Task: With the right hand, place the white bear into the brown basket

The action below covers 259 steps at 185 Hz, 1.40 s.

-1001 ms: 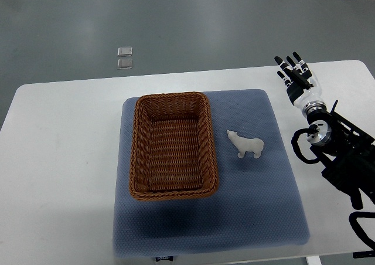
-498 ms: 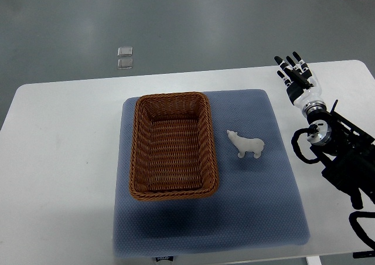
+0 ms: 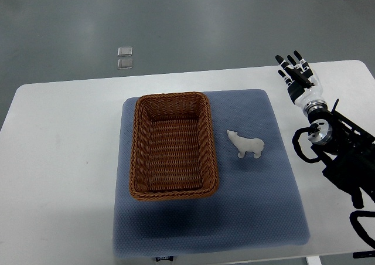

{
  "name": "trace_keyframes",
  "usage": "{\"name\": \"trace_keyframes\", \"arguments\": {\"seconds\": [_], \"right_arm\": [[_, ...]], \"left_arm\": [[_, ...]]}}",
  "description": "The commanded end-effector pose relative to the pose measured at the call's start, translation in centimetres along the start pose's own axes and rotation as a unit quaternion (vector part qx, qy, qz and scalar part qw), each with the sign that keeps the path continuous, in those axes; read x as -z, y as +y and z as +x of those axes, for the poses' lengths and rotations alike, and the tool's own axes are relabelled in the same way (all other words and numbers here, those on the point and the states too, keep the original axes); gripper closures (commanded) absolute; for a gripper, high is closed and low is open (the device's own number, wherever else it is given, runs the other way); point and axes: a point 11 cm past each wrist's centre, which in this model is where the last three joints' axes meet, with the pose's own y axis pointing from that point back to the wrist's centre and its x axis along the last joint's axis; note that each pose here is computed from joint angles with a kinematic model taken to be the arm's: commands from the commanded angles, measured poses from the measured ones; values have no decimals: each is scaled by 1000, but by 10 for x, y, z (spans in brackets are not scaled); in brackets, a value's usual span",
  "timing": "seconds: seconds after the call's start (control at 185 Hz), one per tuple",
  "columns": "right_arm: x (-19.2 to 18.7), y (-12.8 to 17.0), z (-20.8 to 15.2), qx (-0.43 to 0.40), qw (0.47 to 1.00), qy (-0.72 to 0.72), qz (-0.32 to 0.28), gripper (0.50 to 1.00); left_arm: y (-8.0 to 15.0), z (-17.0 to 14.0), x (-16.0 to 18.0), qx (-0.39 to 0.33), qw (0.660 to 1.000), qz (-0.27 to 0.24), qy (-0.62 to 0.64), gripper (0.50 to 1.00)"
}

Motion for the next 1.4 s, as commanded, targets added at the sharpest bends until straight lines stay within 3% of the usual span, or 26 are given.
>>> {"name": "trace_keyframes", "arguments": {"seconds": [0.0,0.655,0.834,1.147,1.396], "right_arm": [[1,0,-1,3,1000,-1,0,576],[14,0,0,13,1000,12,8,576],[40,-3,-5,38,998,51,20,576],[63,-5,-55,137,978,156,11,576],[73,-1,-66,194,938,286,6,576]], "left_arm": [[0,0,0,0,1000,0,0,500],[0,0,0,0,1000,0,0,500],[0,0,0,0,1000,0,0,500],[0,0,0,0,1000,0,0,500],[0,0,0,0,1000,0,0,500]]}}
